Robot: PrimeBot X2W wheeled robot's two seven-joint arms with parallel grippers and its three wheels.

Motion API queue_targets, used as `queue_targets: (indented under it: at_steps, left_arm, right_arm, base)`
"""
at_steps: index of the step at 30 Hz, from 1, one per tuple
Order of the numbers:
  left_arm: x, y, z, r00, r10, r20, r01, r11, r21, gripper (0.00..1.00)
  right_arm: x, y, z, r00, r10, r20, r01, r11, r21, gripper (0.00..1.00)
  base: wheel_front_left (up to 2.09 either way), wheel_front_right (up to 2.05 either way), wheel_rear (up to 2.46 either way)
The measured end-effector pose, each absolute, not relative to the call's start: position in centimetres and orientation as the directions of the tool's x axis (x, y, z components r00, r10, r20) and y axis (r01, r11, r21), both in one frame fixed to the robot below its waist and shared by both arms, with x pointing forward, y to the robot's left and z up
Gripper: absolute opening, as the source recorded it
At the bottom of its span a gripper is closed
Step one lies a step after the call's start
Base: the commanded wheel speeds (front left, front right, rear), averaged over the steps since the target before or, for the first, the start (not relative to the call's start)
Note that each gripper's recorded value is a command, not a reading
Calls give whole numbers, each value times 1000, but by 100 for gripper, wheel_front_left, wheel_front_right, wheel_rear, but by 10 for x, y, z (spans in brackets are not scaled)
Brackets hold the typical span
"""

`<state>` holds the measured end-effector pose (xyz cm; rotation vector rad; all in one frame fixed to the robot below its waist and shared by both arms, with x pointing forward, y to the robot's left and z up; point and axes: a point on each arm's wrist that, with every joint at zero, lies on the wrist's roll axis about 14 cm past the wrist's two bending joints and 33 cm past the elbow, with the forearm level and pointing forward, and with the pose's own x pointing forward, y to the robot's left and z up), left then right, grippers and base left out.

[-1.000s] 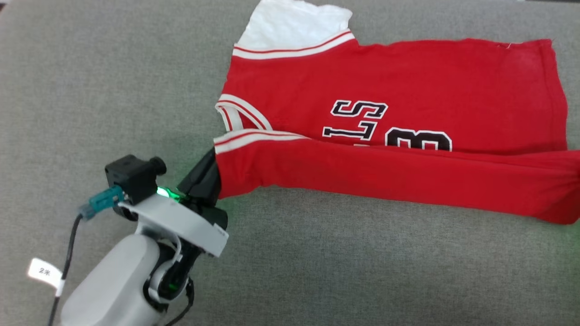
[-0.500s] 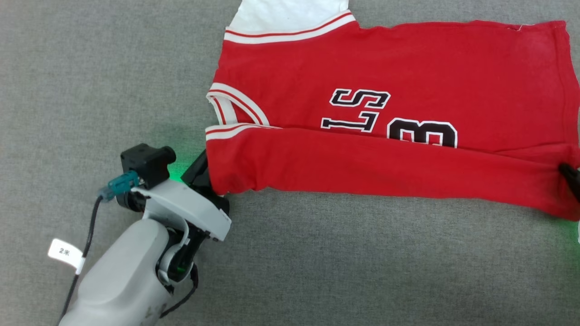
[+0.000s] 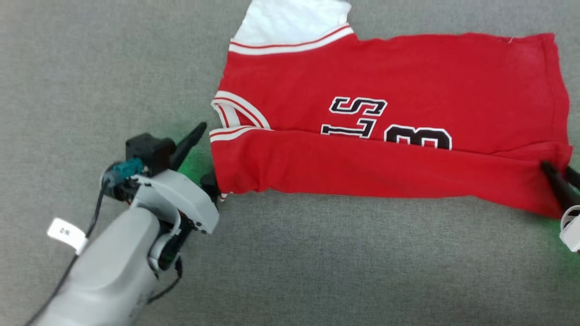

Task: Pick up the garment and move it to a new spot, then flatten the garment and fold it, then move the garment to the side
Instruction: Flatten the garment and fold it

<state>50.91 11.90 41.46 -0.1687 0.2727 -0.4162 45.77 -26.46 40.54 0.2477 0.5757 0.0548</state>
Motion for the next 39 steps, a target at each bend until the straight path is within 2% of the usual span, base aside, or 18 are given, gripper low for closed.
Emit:
queue_targets:
  at_steps: [7, 15, 19, 21, 24, 27, 39]
  left_arm:
    - [507, 139, 447, 841, -448, -303, 461, 887, -34, 100]
    - [507, 155, 526, 826, -433, -362, 518, 835, 183, 100]
    - [493, 144, 537, 765, -444, -466, 551, 827, 116, 100]
    - [479, 141, 523, 688, -433, -582, 569, 820, 63, 100]
    - [454, 133, 499, 526, -419, -740, 584, 810, -44, 100]
    - [439, 123, 484, 404, -422, -811, 574, 808, -134, 100]
    - [462, 119, 438, 339, -396, -853, 486, 851, -201, 100]
  right_arm:
    - [455, -267, 430, 884, 100, -456, 11, 972, 235, 100]
    - [451, -271, 474, 941, 76, -329, 4, 972, 237, 100]
    - [448, -268, 492, 955, 83, -284, -14, 972, 236, 100]
    - [445, -267, 493, 955, 85, -285, -16, 971, 238, 100]
    - [444, -265, 497, 956, 92, -278, -24, 971, 239, 100]
    - [443, -264, 495, 953, 95, -287, -24, 970, 241, 100]
    - [442, -277, 475, 938, 58, -342, 27, 971, 239, 100]
  base:
    - [0, 0, 0]
    - [0, 0, 0]
    - [0, 0, 0]
    - [0, 0, 0]
    - [0, 0, 0]
    - [0, 0, 0]
    - [0, 0, 0]
